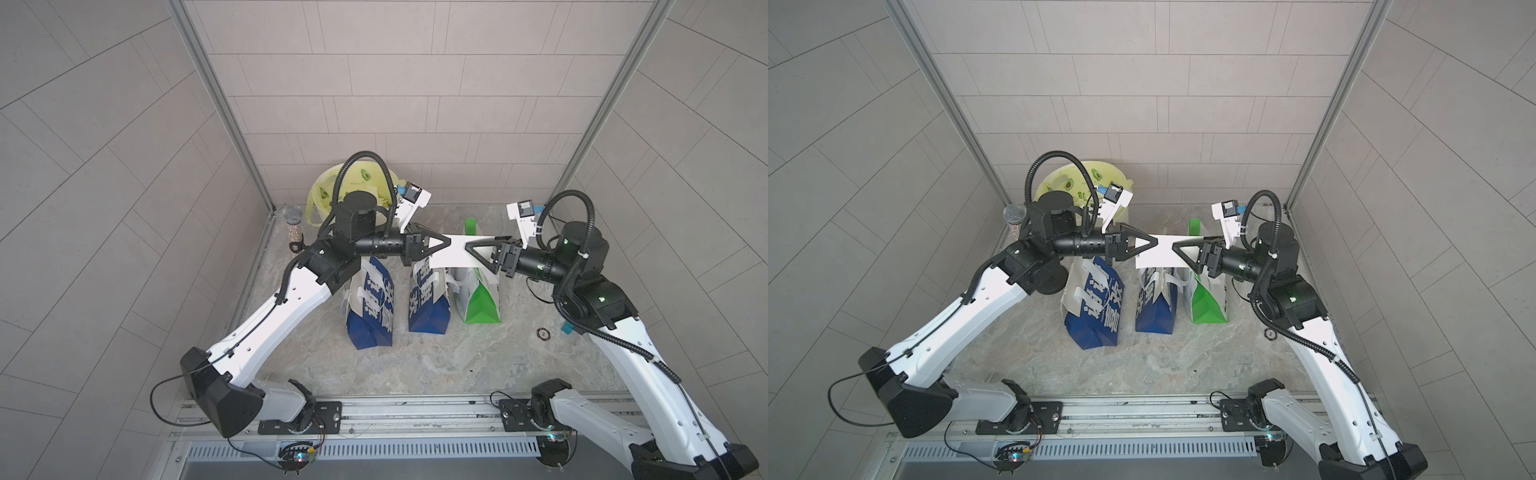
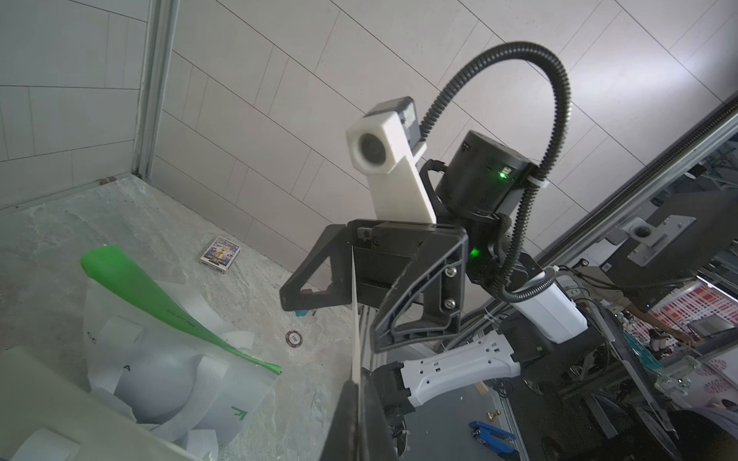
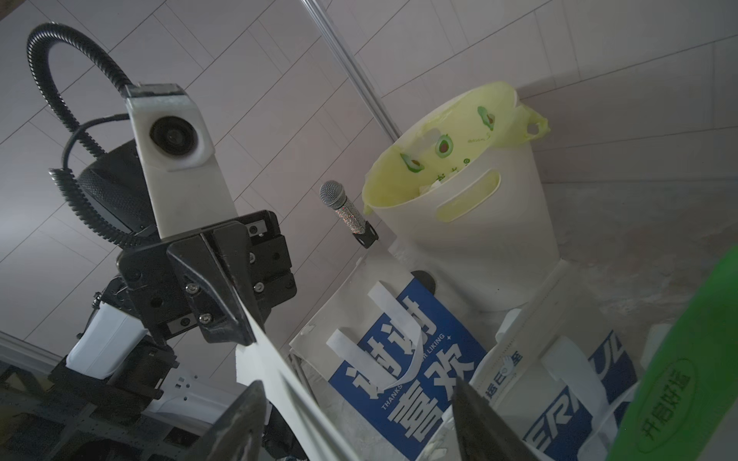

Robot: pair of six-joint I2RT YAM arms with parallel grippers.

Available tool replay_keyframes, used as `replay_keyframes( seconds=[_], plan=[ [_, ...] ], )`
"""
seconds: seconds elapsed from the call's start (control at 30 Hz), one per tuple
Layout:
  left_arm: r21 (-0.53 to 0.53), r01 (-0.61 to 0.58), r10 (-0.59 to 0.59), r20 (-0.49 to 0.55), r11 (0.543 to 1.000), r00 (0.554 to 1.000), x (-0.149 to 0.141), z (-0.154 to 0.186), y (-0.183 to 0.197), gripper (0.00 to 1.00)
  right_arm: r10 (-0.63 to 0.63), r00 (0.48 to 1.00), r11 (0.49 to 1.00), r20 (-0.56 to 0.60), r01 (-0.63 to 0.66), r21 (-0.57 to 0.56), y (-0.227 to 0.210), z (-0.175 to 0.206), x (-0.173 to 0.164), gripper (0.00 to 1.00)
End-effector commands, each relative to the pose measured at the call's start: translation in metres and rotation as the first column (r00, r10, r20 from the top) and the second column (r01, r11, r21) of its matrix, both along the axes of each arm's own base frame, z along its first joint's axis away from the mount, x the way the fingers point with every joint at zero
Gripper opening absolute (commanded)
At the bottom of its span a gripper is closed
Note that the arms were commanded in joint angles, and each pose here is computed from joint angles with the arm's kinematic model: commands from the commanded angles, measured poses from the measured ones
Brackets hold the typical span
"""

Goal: Shred takeout receipts and throw away
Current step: Shred the takeout receipt.

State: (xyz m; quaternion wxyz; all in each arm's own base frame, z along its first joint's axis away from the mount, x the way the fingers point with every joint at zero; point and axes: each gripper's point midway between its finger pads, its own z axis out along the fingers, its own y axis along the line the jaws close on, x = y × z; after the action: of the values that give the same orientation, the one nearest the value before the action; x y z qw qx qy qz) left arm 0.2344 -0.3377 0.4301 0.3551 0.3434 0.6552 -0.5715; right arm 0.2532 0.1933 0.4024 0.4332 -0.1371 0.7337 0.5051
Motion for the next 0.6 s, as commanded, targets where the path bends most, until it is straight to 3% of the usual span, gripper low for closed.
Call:
replay_keyframes(
  seconds=[0.0,0.23,0.57],
  plan=[
    [-0.002,0.078,-0.077,0.033,0.997,0.996,-0.0106,0.0014,-0.0013,0.00,0.119,0.993,0.992,0.017,-0.120,0.037,0.0121,0.0130,-0.0190,0.74],
    [-0.002,0.112,-0.112,-0.005,0.994,0.994,-0.0094,-0.0047,-0.0070,0.00,0.142,0.989,0.987,0.030,-0.143,0.070,0.0154,0.0167,-0.0221,0.54],
    [-0.005,0.116,-0.116,-0.040,0.993,0.992,-0.0057,-0.0046,-0.0106,0.00,0.129,0.991,0.988,0.037,-0.132,0.078,0.0142,0.0134,-0.0220,0.05]
  ],
)
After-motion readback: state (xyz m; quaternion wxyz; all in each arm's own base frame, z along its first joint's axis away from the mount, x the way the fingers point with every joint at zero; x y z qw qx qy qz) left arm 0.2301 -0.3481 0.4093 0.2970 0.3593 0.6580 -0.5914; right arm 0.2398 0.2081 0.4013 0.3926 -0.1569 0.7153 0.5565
